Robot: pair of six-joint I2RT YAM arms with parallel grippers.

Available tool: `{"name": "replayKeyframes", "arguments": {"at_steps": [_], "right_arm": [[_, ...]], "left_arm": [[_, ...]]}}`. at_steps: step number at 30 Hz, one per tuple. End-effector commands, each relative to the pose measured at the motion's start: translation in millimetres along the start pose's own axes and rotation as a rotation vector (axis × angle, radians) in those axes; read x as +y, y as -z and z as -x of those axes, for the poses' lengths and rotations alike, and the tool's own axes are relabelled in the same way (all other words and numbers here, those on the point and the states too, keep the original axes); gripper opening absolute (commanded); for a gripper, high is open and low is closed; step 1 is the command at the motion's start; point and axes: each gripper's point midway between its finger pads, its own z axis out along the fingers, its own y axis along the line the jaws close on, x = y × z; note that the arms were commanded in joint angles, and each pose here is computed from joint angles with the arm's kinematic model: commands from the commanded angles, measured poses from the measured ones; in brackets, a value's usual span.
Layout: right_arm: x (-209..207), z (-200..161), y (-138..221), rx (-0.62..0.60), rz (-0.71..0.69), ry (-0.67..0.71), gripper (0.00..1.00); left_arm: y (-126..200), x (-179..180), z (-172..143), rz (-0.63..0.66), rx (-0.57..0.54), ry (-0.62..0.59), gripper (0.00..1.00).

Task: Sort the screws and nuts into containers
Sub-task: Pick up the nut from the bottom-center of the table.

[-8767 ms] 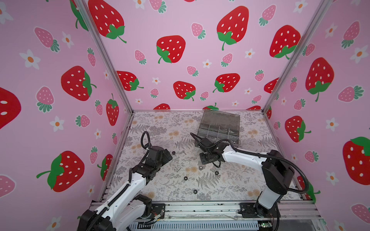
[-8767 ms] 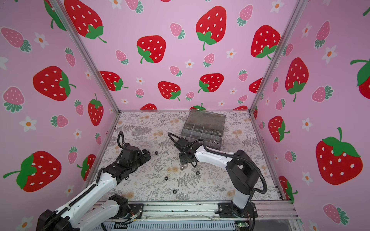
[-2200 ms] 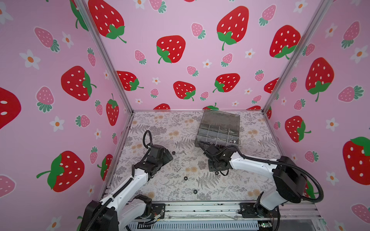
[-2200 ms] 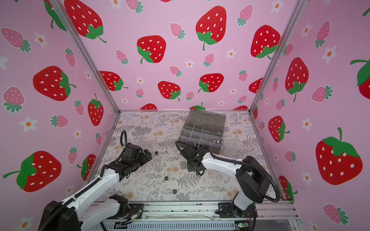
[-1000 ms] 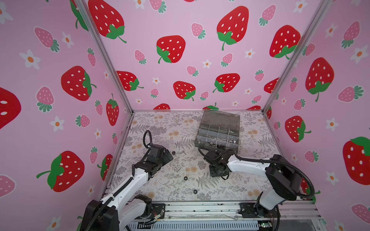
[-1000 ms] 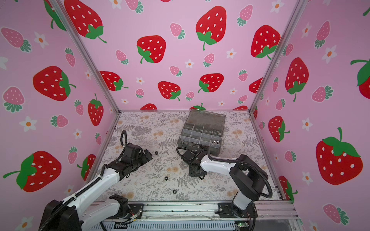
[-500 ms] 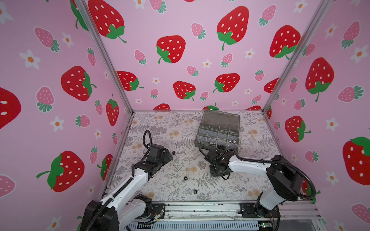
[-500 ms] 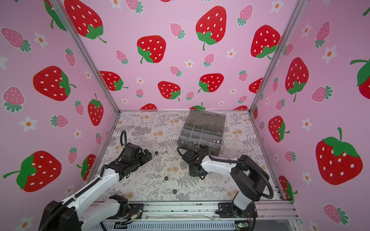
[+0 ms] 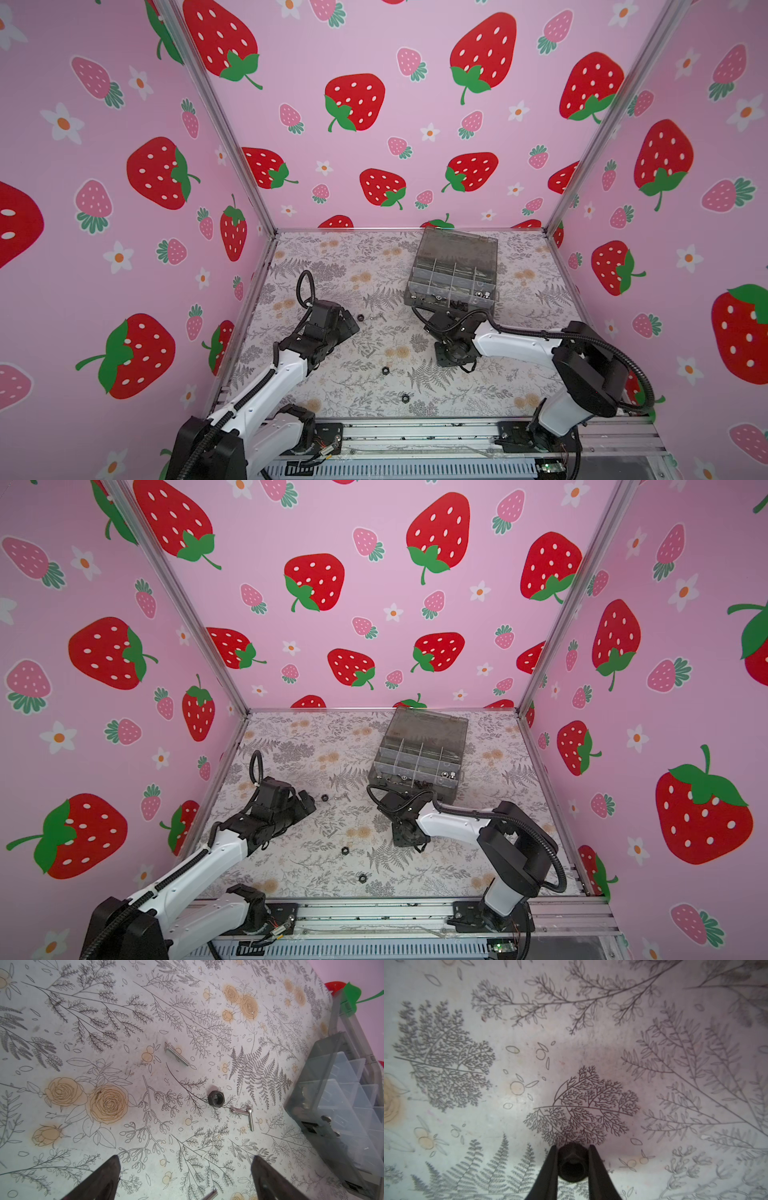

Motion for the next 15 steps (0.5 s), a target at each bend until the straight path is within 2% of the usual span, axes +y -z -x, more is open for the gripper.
{"name": "replayKeyframes", "arguments": {"at_steps": [1, 9, 15], "right_arm": [[2, 15, 7, -0.034, -0.012, -0.005, 0.06], [1, 76, 36, -0.204, 0.016, -0.037, 0.04], [-20, 135, 65, -0.348, 0.004, -0.081, 0.04]], "left_arm": [[5, -2, 9, 0.004, -0.024, 0.011, 0.99], [6, -4, 10, -0.005, -0.028, 0.008, 0.99], [9, -5, 12, -0.013, -0.037, 0.002, 0.99]]}}
